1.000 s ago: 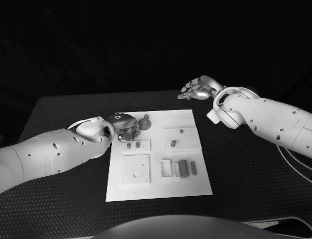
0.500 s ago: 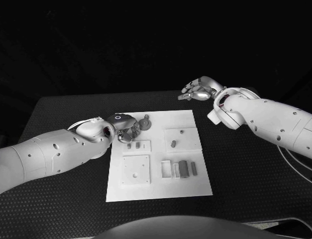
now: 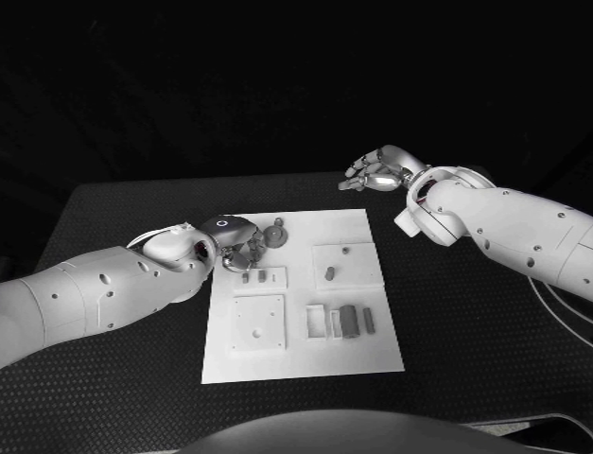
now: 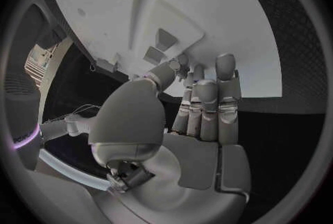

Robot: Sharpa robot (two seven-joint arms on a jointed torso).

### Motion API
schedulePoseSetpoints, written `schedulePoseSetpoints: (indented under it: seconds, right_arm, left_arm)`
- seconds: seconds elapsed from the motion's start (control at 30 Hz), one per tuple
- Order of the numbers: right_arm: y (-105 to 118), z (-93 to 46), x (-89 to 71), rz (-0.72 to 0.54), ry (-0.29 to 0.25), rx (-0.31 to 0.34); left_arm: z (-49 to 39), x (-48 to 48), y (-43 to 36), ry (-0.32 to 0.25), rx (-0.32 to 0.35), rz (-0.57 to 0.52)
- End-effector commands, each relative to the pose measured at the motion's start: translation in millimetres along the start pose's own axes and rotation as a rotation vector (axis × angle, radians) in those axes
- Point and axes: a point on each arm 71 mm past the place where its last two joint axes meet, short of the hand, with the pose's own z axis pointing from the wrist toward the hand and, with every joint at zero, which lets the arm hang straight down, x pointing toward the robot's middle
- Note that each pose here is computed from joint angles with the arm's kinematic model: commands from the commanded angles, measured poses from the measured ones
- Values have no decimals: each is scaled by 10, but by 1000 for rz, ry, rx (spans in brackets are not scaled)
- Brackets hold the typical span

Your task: Assemble the parts on the task board

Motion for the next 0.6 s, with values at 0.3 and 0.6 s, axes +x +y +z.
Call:
schedulePoseSetpoints:
  seconds: [0.3, 0.6]
  right_arm:
    - [-19, -6, -5, -1, 10, 2]
    - [-81, -14, -51, -5, 19, -7]
  left_arm:
    - [-75, 35, 123, 8, -40, -3]
    - [-201, -138, 359, -53, -95, -49]
